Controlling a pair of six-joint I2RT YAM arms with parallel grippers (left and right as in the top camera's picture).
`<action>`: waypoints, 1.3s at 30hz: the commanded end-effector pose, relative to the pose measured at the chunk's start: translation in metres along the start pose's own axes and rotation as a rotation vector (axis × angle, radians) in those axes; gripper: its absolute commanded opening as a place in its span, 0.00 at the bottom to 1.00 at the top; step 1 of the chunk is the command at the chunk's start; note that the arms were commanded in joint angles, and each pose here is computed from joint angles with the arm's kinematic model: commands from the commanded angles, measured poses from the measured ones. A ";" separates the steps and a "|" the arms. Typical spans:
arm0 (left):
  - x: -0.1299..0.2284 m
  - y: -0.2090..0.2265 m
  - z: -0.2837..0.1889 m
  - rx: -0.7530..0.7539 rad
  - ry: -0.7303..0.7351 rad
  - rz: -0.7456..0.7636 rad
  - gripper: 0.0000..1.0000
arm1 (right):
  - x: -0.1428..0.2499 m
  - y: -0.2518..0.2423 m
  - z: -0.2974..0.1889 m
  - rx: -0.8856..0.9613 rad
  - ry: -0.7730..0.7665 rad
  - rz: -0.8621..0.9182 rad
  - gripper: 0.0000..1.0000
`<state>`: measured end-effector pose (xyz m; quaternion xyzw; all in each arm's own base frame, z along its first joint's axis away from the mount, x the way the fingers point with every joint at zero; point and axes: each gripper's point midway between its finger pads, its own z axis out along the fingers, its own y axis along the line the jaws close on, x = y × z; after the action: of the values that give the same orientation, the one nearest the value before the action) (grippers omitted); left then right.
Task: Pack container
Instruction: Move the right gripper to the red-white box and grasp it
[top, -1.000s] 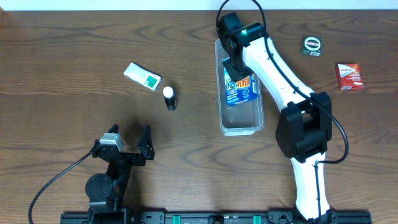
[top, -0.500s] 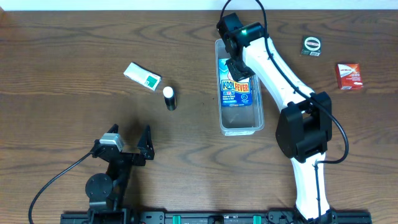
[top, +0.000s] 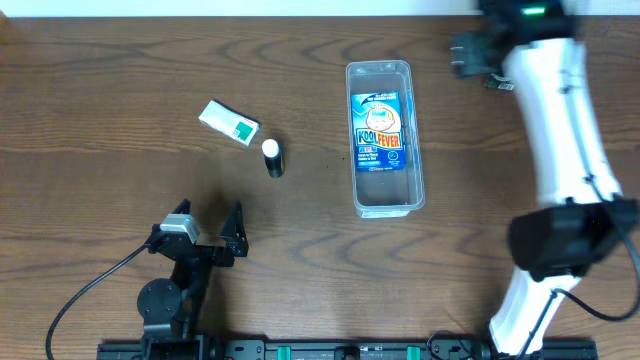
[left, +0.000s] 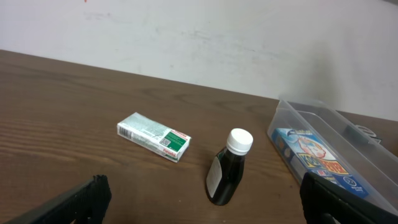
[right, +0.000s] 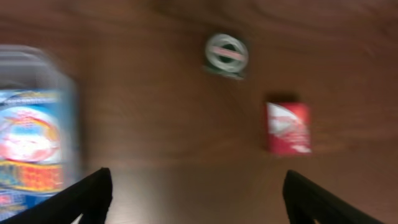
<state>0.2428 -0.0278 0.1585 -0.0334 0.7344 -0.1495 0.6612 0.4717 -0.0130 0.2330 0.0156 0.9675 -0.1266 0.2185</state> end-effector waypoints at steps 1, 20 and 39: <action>0.015 0.003 0.001 -0.002 0.046 -0.015 0.98 | 0.020 -0.024 0.022 -0.157 0.087 -0.088 0.89; 0.015 0.003 0.001 -0.002 0.046 -0.015 0.98 | 0.070 -0.146 0.115 -0.165 0.094 -0.004 0.89; 0.015 0.003 0.001 -0.002 0.046 -0.015 0.98 | 0.100 -0.141 0.213 -0.178 0.140 -0.064 0.94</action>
<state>0.2428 -0.0277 0.1585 -0.0336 0.7344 -0.1493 0.6612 0.4584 -0.2049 0.0485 -0.0188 0.9870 -0.0517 0.1507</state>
